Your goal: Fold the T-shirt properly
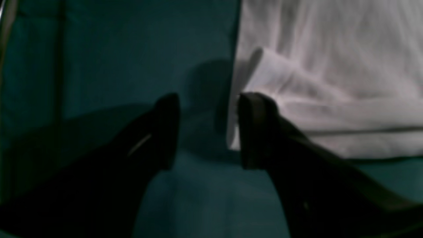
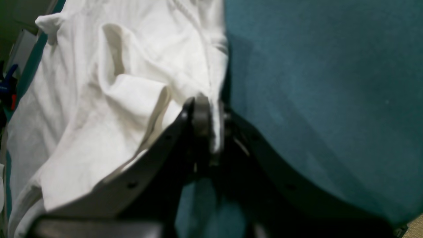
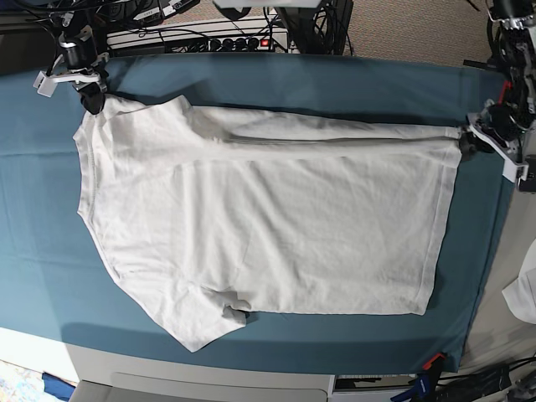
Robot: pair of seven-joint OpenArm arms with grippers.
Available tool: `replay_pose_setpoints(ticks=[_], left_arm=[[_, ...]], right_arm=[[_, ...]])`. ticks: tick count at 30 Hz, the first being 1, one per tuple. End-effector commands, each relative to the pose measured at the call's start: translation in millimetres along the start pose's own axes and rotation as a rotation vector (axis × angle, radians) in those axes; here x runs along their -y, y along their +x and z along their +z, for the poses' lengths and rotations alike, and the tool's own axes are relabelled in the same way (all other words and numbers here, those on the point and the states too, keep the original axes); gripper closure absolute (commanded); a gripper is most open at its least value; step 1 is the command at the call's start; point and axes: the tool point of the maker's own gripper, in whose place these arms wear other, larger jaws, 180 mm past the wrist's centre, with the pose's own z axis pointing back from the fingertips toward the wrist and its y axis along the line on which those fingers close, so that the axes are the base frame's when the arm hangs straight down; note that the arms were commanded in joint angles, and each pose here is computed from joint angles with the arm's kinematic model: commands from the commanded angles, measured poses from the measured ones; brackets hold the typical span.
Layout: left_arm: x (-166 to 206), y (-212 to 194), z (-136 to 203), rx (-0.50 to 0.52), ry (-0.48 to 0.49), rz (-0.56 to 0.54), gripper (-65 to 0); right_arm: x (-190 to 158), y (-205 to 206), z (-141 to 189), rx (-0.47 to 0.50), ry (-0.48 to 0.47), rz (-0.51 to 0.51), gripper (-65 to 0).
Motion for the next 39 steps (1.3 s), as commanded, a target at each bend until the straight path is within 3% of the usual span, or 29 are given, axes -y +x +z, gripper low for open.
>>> replay_pose_setpoints(ticks=[1,6,15,23,26,29,39], left_arm=[[-5.0,11.3,5.6,0.026,-0.013,0.003,-29.6],[-6.9,-5.1,-0.5,-0.013,-0.093,0.085,-29.6],[14.5,-9.8,2.3,-0.034,-0.226,0.089,-29.6],[19.1,-8.0,3.3,-0.025,-0.252,0.091,-29.2],[19.9,-7.5,3.5,-0.022,-0.257,0.096,-20.1],[19.9,-7.1,3.5,-0.021,-0.257,0.096,0.0],[18.1,-6.0,8.7,-0.036,-0.265,0.074,0.0]], right_arm=[[0.4,-3.7,2.2,-0.03,-0.001,0.018,0.0],[-1.2,-2.2,0.5,-0.025,0.004,0.018,0.0],[-4.1,0.6,-2.6,-0.017,0.011,0.017,0.0],[-4.3,0.8,-2.7,-0.017,0.012,0.017,0.0],[-4.1,0.7,-2.6,-0.017,0.011,0.018,0.0],[-4.2,0.9,-2.7,-0.016,0.011,0.017,0.0],[-2.2,4.4,-1.3,-0.042,0.014,0.051,0.0]])
